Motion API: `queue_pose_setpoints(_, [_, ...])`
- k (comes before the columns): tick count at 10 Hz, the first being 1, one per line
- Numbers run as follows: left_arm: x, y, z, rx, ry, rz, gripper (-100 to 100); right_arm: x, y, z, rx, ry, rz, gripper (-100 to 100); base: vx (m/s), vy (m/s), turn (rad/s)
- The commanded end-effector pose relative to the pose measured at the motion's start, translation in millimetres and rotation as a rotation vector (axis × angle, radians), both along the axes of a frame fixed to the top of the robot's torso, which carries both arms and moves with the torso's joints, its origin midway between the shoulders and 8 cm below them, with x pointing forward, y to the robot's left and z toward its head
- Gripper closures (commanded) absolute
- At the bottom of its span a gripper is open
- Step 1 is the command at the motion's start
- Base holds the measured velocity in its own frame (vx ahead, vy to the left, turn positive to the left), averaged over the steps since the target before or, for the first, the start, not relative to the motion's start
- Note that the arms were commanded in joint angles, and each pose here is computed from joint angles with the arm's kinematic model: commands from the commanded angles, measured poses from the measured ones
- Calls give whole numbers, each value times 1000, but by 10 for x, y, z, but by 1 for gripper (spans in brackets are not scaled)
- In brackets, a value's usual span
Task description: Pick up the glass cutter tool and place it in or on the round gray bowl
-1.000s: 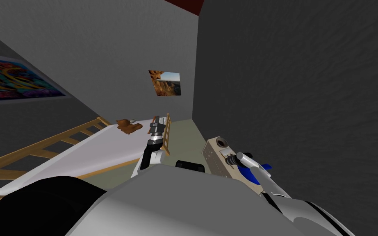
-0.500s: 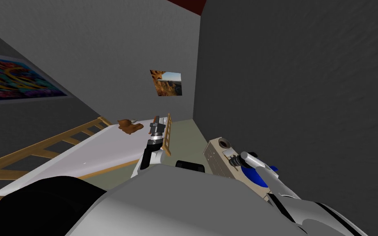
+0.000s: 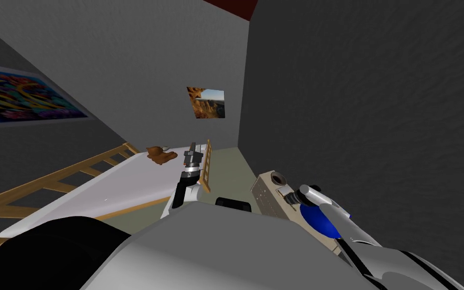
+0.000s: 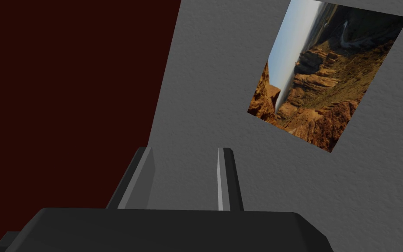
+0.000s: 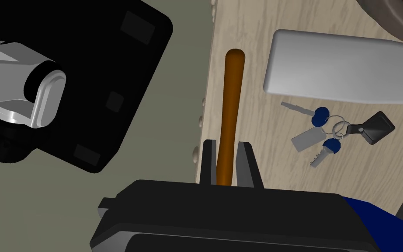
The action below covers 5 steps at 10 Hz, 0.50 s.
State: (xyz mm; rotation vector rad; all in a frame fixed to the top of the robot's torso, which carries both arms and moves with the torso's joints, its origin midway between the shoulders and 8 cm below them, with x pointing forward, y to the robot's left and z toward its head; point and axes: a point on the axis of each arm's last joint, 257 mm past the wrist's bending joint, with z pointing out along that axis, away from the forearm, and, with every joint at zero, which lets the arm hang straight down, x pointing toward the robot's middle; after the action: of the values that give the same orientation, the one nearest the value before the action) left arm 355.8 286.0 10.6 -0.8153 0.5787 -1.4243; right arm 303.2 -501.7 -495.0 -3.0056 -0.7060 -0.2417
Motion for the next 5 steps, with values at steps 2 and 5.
queue_pose_setpoints(2, [0, 0, 0, 0, 0, 0, 0, 72, 32, 106, 19, -8, -13, 100, 75, -46, 51])
queue_pose_setpoints(5, [0, 1, 0, 0, 0, 0, 0, 243, 97, 256, 47, -40, -37, 100, 84, -92, 66])
